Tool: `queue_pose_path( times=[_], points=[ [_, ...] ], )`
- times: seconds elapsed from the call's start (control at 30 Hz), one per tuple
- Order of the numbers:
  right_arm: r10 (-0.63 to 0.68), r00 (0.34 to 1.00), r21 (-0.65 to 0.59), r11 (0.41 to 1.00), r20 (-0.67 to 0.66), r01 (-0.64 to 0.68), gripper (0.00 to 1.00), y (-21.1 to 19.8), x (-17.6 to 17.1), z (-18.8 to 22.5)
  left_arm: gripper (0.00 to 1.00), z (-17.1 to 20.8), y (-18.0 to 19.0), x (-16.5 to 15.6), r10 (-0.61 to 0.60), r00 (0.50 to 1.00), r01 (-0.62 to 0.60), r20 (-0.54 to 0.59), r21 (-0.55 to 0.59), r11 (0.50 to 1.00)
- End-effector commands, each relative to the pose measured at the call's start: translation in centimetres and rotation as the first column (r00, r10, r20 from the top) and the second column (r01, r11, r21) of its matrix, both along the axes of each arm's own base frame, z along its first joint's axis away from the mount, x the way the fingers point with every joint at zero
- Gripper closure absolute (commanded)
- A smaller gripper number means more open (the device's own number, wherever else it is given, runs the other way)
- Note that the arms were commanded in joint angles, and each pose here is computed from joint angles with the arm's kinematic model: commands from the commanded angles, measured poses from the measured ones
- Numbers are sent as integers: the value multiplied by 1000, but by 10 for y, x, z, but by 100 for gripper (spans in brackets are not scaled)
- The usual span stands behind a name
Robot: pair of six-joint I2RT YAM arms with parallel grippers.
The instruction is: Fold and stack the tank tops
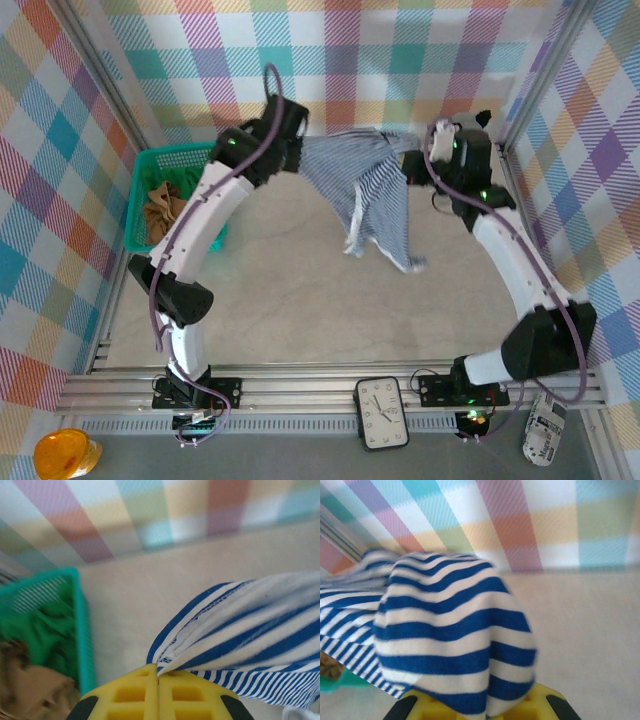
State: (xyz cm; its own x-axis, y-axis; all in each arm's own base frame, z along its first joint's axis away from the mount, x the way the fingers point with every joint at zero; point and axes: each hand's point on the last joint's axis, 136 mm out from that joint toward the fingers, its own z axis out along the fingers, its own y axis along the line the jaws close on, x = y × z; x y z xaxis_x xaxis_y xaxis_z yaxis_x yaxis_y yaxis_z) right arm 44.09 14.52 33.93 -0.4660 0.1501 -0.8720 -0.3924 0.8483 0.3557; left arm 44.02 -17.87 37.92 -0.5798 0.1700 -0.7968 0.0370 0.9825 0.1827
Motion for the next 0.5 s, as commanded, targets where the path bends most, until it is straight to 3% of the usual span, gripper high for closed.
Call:
queue_pose_path(
  times=[0.0, 0.1, 0.17, 0.3, 0.43, 0.47],
  points=[
    [131, 975, -19, 991, 179, -130, 90, 19, 18, 64, 100, 47, 38, 3, 72, 992, -86, 106, 134, 987],
    [178, 959, -43, 984, 220, -173, 88, 25, 20, 86, 100, 84, 40, -2, 37, 980, -60, 197, 107, 992],
    [193, 965, -62, 981, 179, -184, 85, 25, 16, 67, 100, 69, 31, -8, -16, 990, 5, 137, 78, 997],
    [206, 978, -61, 976, -13, -207, 78, 23, -8, -28, 100, -7, -4, -34, -169, 982, 165, -86, -56, 985],
    [156, 954, -87, 979, -257, -184, 76, 11, -61, -140, 100, -106, -41, -80, -261, 933, 231, -248, -143, 962],
    [123, 936, -111, 980, -331, -168, 71, 3, -79, -166, 100, -135, -48, -94, -267, 918, 228, -295, -161, 960]
  ],
)
